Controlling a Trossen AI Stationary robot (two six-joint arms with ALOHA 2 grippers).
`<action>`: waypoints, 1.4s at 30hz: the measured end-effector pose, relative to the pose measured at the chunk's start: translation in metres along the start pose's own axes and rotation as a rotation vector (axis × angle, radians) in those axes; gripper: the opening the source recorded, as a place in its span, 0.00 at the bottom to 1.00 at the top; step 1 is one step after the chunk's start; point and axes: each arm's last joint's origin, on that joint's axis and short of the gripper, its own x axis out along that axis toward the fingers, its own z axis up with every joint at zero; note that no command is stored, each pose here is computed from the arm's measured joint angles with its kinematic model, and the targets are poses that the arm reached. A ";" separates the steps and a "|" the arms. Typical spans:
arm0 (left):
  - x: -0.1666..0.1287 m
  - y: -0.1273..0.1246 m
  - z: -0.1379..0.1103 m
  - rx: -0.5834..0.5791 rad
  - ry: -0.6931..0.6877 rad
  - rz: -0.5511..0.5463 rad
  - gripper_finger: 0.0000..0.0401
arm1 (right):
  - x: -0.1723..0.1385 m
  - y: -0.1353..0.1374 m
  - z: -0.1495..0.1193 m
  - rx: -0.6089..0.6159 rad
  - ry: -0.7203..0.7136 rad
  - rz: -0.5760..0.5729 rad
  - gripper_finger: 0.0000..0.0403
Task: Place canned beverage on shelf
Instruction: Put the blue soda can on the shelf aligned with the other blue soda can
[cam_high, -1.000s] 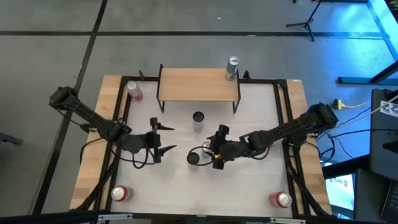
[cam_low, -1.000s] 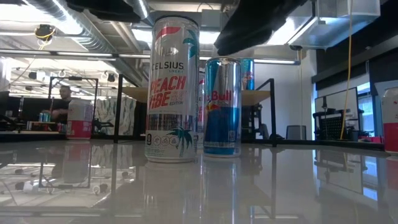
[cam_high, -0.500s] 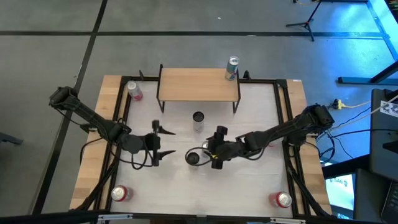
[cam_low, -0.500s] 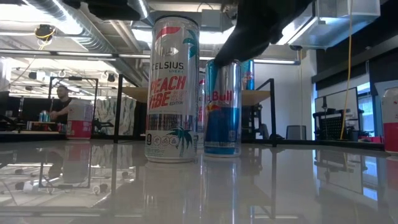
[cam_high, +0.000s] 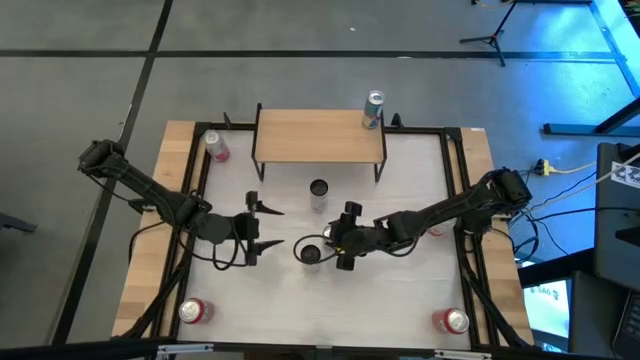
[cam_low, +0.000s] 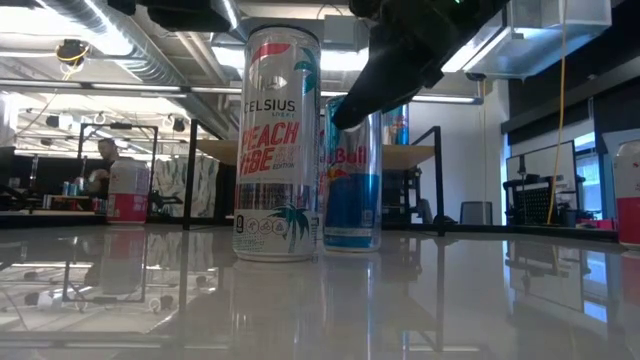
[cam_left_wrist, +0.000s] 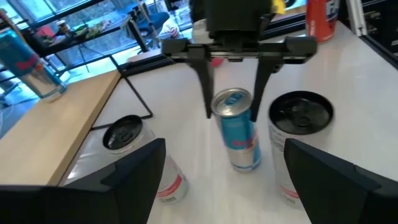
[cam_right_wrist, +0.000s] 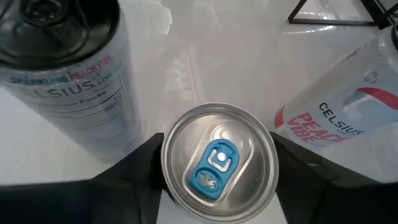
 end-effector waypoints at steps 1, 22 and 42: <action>0.001 0.001 0.000 -0.003 0.002 0.007 0.79 | 0.000 0.000 0.000 -0.004 0.000 0.000 0.55; 0.004 0.007 0.001 -0.055 -0.004 0.022 0.79 | -0.144 -0.075 0.055 0.017 -0.112 -0.170 0.55; 0.004 0.007 0.001 -0.058 -0.006 0.029 0.79 | -0.172 -0.244 0.037 0.204 -0.138 -0.205 0.55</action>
